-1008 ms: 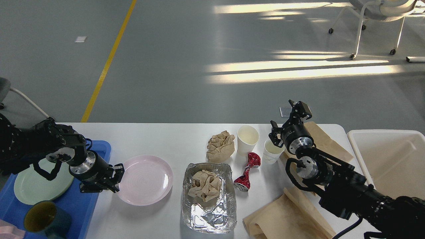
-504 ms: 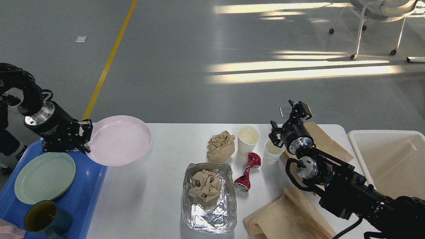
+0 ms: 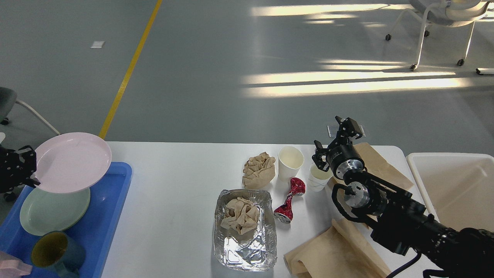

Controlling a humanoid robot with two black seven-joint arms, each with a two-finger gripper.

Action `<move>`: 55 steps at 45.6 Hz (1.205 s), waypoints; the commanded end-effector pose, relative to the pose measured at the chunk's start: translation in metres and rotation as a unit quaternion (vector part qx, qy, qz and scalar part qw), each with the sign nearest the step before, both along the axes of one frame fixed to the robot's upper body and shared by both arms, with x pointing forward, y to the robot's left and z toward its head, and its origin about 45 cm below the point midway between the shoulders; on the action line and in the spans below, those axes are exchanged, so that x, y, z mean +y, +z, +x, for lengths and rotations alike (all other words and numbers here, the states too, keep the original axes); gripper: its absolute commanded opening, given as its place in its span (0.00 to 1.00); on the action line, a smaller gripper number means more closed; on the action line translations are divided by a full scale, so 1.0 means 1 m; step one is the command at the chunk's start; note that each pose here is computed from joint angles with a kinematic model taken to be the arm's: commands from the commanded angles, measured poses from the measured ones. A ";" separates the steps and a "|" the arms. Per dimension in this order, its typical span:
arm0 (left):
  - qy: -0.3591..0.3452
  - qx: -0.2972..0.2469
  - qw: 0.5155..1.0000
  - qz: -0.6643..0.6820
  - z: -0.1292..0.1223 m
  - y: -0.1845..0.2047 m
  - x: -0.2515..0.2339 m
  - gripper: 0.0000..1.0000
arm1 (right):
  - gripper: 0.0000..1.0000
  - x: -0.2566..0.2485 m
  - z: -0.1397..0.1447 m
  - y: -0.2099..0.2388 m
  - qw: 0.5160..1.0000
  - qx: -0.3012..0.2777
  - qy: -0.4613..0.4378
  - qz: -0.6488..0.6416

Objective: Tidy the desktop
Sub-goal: 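Lift the pink plate with the left gripper onto the green plate, then release the pink plate and raise the left gripper away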

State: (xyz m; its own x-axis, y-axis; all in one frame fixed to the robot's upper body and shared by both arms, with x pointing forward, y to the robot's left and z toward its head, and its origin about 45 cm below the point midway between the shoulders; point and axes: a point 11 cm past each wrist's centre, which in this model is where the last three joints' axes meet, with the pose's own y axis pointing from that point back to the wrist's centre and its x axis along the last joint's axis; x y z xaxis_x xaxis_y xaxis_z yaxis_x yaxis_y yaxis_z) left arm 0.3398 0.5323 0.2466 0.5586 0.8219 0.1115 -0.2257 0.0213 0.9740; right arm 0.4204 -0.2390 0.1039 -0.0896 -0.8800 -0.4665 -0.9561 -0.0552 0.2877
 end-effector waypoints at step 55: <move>0.082 0.008 0.994 0.066 -0.043 -0.074 0.049 0.02 | 1.00 0.000 0.000 0.000 1.000 0.000 0.000 0.000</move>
State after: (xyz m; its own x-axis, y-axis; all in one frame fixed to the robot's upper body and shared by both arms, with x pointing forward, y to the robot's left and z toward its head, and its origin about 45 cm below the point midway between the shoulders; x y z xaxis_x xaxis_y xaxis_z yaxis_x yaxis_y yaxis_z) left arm 0.2971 0.5811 0.1732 0.4209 0.8809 0.2166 -0.2013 -0.1421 0.9692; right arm 0.4204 -0.2390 0.1039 -0.0896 -0.8799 -0.4666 -0.9562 -0.0552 0.2876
